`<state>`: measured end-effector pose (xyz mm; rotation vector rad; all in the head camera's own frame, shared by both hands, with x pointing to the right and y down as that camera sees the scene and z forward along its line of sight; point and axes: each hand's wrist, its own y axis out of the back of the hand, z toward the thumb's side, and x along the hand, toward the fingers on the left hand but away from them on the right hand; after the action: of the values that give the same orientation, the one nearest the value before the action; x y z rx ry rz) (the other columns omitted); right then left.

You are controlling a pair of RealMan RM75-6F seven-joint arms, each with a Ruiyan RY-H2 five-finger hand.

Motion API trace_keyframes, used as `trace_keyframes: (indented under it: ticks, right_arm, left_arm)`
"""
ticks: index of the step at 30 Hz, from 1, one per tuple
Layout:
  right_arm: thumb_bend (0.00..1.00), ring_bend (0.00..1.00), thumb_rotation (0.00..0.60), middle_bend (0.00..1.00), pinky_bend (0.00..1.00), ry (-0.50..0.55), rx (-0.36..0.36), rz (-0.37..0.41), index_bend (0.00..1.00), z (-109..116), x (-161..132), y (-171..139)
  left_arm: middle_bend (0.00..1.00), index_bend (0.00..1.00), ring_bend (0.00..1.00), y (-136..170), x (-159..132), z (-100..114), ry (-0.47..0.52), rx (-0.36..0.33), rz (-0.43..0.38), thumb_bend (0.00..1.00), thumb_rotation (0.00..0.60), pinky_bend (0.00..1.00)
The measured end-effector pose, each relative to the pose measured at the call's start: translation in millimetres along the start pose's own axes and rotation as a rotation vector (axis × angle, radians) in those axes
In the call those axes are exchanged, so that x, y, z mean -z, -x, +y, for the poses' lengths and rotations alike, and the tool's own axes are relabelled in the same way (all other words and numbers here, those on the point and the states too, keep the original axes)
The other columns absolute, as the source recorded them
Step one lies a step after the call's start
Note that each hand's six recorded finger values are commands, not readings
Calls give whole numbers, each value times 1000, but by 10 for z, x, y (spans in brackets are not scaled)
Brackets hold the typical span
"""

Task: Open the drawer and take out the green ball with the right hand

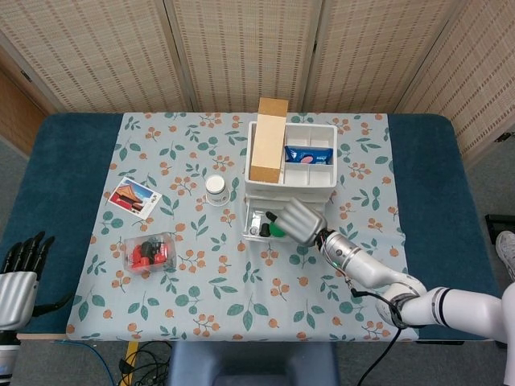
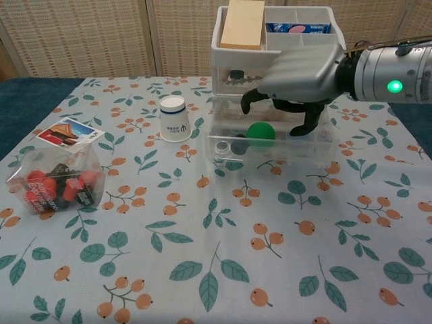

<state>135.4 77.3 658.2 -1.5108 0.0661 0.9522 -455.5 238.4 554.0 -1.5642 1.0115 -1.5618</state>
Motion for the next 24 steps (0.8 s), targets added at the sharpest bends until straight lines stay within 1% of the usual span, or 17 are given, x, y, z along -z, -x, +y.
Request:
trace_keyframes:
  ticks: [10, 13, 17, 24]
  right_arm:
    - [270, 934, 600, 836, 1000, -16, -19, 17, 207, -87, -79, 144]
    - [283, 934, 600, 836, 1000, -17, -20, 21, 216, -97, -92, 173]
    - [298, 934, 600, 836, 1000, -18, -26, 27, 250, -113, -107, 188]
    - [323, 936, 600, 836, 1000, -14, -32, 29, 358, -142, -105, 208]
  left_arm:
    - [0, 11, 11, 7, 42, -5, 0, 2, 12, 114, 600, 46]
    - [0, 12, 11, 14, 52, -2, 0, 1, 15, 114, 600, 46]
    - [0, 12, 11, 19, 63, 1, 0, 0, 19, 114, 600, 46]
    - [0, 12, 11, 33, 87, 5, 0, -2, 25, 114, 600, 46]
